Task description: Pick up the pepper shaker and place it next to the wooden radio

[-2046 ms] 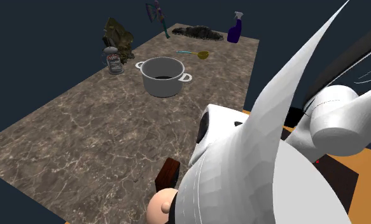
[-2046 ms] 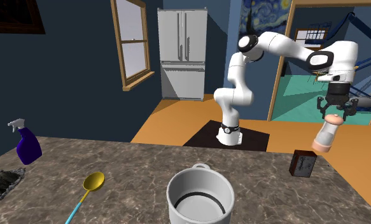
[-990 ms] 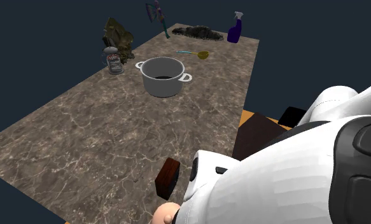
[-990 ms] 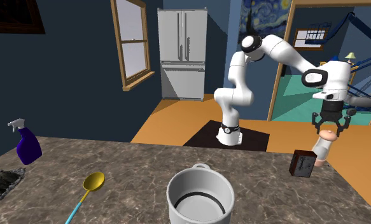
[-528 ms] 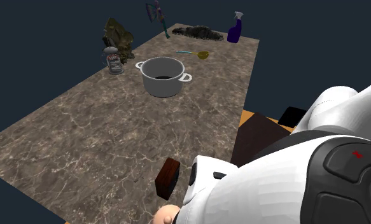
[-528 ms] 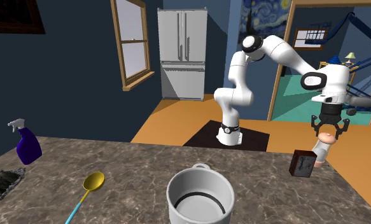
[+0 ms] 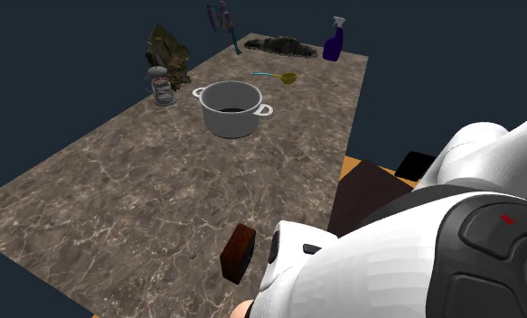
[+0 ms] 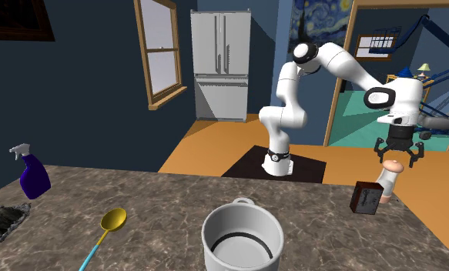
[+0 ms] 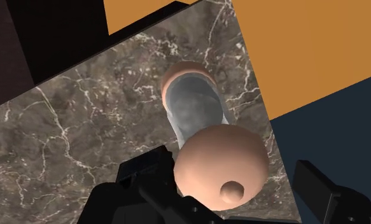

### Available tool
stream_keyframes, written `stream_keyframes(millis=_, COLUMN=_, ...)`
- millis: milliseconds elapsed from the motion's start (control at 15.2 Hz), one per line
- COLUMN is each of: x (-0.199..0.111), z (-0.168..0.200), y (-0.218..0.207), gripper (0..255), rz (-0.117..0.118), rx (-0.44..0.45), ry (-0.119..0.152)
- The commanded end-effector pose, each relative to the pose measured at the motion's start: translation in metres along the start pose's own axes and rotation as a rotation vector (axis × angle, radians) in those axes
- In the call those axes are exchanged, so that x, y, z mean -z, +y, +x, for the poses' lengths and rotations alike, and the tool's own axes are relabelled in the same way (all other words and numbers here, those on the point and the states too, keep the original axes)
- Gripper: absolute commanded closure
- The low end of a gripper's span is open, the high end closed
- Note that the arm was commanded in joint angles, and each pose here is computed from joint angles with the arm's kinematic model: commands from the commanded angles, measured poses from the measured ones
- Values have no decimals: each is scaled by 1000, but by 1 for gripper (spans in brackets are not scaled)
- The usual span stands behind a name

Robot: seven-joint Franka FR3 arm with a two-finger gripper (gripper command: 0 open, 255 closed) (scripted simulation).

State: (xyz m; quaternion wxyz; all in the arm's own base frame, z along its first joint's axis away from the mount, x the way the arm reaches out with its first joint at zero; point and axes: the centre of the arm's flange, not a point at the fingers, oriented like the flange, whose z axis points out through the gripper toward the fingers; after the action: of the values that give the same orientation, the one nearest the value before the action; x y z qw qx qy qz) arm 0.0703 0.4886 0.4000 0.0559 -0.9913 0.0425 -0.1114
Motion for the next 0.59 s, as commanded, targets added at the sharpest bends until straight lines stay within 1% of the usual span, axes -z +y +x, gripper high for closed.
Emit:
stream_keyframes(millis=0, x=13, z=0, y=0, gripper=0, rz=0, rx=0, ry=0)
stream_keyframes(millis=198, x=50, z=0, y=0, gripper=0, rz=0, rx=0, ry=0)
stream_keyframes(millis=528, x=50, z=0, y=0, gripper=0, rz=0, rx=0, ry=0)
